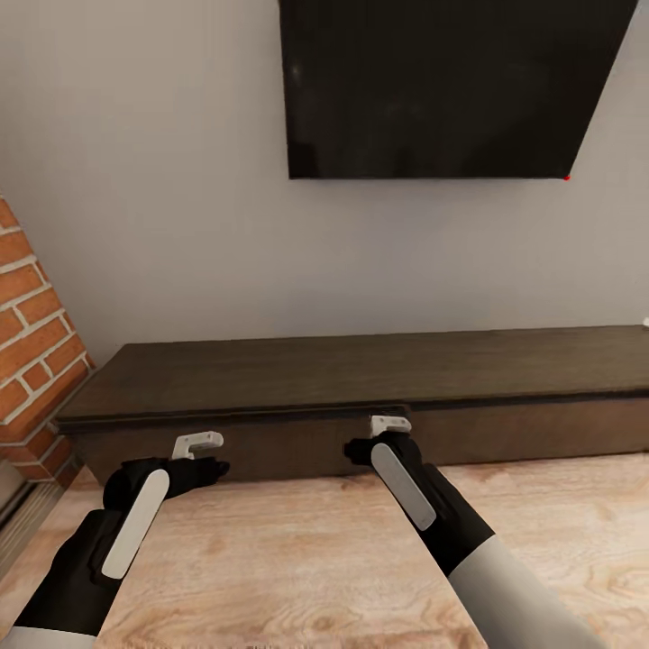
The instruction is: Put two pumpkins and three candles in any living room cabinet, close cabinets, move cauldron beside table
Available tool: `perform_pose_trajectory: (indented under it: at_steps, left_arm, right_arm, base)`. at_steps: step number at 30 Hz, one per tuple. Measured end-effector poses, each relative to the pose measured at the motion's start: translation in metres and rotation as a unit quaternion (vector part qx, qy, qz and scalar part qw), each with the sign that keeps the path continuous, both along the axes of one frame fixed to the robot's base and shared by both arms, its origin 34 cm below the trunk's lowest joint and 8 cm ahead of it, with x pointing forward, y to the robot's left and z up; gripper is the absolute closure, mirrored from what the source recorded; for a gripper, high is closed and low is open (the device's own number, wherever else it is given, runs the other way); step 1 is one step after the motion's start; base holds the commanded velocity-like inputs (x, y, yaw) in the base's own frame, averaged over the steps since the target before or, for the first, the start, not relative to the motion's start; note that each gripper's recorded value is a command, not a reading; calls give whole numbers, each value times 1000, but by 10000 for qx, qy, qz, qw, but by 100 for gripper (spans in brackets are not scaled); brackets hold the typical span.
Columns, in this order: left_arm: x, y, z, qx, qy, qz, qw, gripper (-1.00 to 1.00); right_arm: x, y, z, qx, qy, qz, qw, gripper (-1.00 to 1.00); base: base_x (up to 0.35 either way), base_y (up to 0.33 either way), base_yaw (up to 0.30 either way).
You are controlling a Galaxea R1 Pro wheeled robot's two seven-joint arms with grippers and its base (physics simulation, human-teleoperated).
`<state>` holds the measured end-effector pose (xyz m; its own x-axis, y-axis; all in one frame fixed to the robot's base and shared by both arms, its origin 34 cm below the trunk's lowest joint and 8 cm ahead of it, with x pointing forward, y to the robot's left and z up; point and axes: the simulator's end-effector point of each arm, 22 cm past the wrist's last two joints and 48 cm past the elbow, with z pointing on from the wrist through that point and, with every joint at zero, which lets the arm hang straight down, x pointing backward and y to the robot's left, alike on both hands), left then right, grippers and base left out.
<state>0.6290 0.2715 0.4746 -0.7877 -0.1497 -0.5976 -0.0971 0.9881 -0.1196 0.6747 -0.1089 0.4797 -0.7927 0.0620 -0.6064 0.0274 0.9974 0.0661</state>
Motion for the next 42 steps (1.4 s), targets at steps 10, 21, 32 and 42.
perform_pose_trajectory:
  at_steps: [10, 21, 32, 42]
  left_arm:
    - [5, 0, 15, -5, 77, -1, 10000, -100]
    - [9, -13, 28, -25, 188, -108, 9998, -100]
    - [4, -36, 29, 118, 463, -456, 9978, -100]
    - [-10, -21, 6, 303, 1012, -360, 9938, -100]
  right_arm:
    - [5, -5, 11, -12, 124, -32, 9999, -100]
    - [-18, 14, 8, 438, 852, 198, 9952, -100]
    - [-57, 20, -15, 748, 1388, 35, 9875, -100]
    - [-87, 15, -37, 873, 1582, -417, 9826, -100]
  base:
    - [-184, 0, -188]
    - [-16, 0, -171]
    - [0, 0, -181]
    - [0, 0, -161]
